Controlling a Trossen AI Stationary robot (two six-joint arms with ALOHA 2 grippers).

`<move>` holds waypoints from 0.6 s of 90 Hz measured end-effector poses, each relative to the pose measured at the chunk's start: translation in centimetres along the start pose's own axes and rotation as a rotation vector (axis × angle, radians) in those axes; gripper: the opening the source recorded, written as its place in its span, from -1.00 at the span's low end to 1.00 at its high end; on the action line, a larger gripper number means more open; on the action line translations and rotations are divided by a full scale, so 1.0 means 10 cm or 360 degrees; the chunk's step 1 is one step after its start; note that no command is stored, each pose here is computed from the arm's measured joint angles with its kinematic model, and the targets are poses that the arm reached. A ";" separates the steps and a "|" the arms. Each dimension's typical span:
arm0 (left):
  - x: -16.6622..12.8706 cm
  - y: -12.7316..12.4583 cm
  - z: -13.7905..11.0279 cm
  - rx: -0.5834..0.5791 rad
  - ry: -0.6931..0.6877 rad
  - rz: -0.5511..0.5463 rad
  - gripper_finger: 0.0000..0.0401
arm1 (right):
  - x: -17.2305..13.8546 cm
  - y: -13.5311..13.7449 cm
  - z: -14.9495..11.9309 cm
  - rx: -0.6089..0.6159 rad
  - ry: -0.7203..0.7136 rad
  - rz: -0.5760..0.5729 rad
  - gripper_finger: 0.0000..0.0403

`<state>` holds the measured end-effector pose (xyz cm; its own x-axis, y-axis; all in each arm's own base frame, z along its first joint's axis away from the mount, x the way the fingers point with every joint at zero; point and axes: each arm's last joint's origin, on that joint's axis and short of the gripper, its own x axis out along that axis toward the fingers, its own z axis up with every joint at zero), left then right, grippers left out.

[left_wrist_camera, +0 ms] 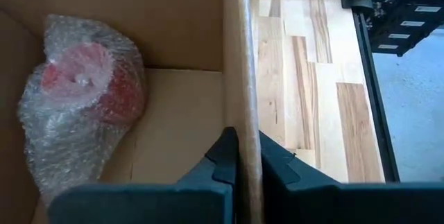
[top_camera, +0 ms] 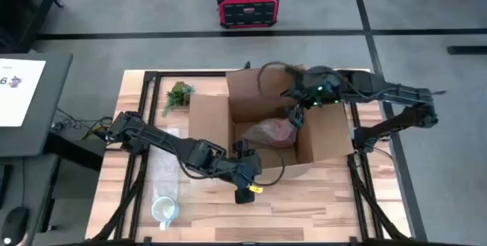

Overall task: Wrap mug
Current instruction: Move the cardboard box to the top center of the table

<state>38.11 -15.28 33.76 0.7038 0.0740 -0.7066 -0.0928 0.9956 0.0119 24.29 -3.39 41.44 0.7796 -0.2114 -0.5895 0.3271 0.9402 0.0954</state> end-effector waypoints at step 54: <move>0.08 0.13 -0.03 0.0098 0.0044 0.0246 -0.91 | 0.48 -0.73 -0.03 0.0228 0.0300 -0.0512 0.27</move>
<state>38.36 -13.96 33.01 0.6649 0.2257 -0.7120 -0.1544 0.9742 0.1646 25.46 -11.21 37.63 0.5178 -0.4239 -0.7431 0.6202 0.7843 -0.0153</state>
